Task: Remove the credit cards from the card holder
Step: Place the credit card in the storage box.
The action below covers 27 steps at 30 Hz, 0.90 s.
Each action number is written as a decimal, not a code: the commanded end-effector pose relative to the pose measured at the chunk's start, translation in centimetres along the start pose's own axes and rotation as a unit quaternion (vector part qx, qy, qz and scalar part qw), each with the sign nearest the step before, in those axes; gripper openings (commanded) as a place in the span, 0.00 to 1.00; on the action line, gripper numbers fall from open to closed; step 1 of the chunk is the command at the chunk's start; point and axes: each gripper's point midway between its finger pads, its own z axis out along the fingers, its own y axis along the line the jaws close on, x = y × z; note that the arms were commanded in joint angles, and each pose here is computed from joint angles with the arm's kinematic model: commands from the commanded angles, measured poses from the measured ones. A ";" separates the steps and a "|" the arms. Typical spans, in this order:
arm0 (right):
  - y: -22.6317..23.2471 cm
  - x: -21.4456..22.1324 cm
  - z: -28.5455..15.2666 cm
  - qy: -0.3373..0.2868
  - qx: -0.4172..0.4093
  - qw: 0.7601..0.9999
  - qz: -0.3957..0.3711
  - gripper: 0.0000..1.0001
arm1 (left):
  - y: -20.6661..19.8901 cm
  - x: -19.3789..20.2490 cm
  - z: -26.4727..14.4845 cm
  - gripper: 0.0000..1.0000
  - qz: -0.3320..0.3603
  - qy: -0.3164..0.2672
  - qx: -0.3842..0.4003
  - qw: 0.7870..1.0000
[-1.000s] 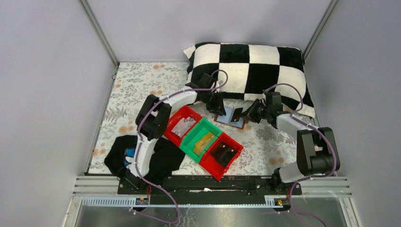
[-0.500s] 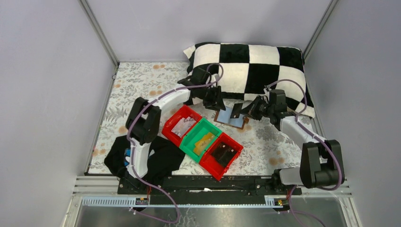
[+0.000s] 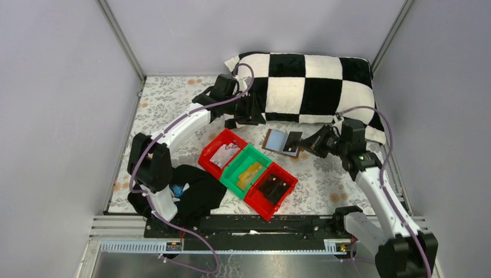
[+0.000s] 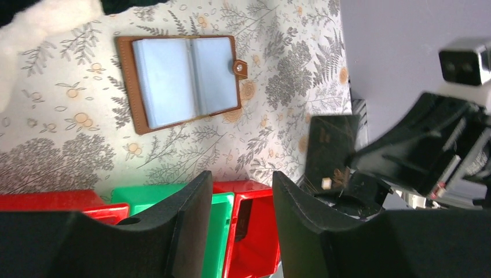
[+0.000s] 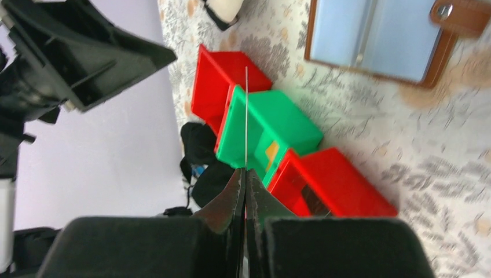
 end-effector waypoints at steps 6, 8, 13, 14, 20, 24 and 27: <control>-0.9 5.6 -4.0 0.002 0.042 0.992 0.116 0.00 | -0.1 -0.6 -2.7 0.47 0.003 -0.054 -0.015 0.998; -0.9 6.4 -4.0 0.005 0.041 0.990 0.137 0.00 | 0.3 -0.3 -3.0 0.47 -0.001 -0.064 -0.022 0.998; -1.6 9.1 -3.2 0.028 0.064 0.988 0.138 0.00 | 0.5 0.8 -4.0 0.47 -0.004 -0.072 -0.025 0.997; -1.8 9.6 -3.0 0.032 0.069 0.987 0.138 0.00 | 0.5 0.9 -4.2 0.47 -0.003 -0.075 -0.026 0.997; -3.2 12.7 -1.5 0.055 0.098 0.985 0.133 0.00 | 0.7 2.1 -5.1 0.47 -0.007 -0.083 -0.028 0.996; -4.1 13.6 -0.3 0.060 0.107 0.983 0.136 0.00 | 0.7 2.5 -5.5 0.47 -0.007 -0.085 -0.028 0.996; -4.4 13.9 0.5 0.058 0.106 0.983 0.139 0.00 | 0.7 2.6 -5.6 0.47 -0.006 -0.087 -0.028 0.996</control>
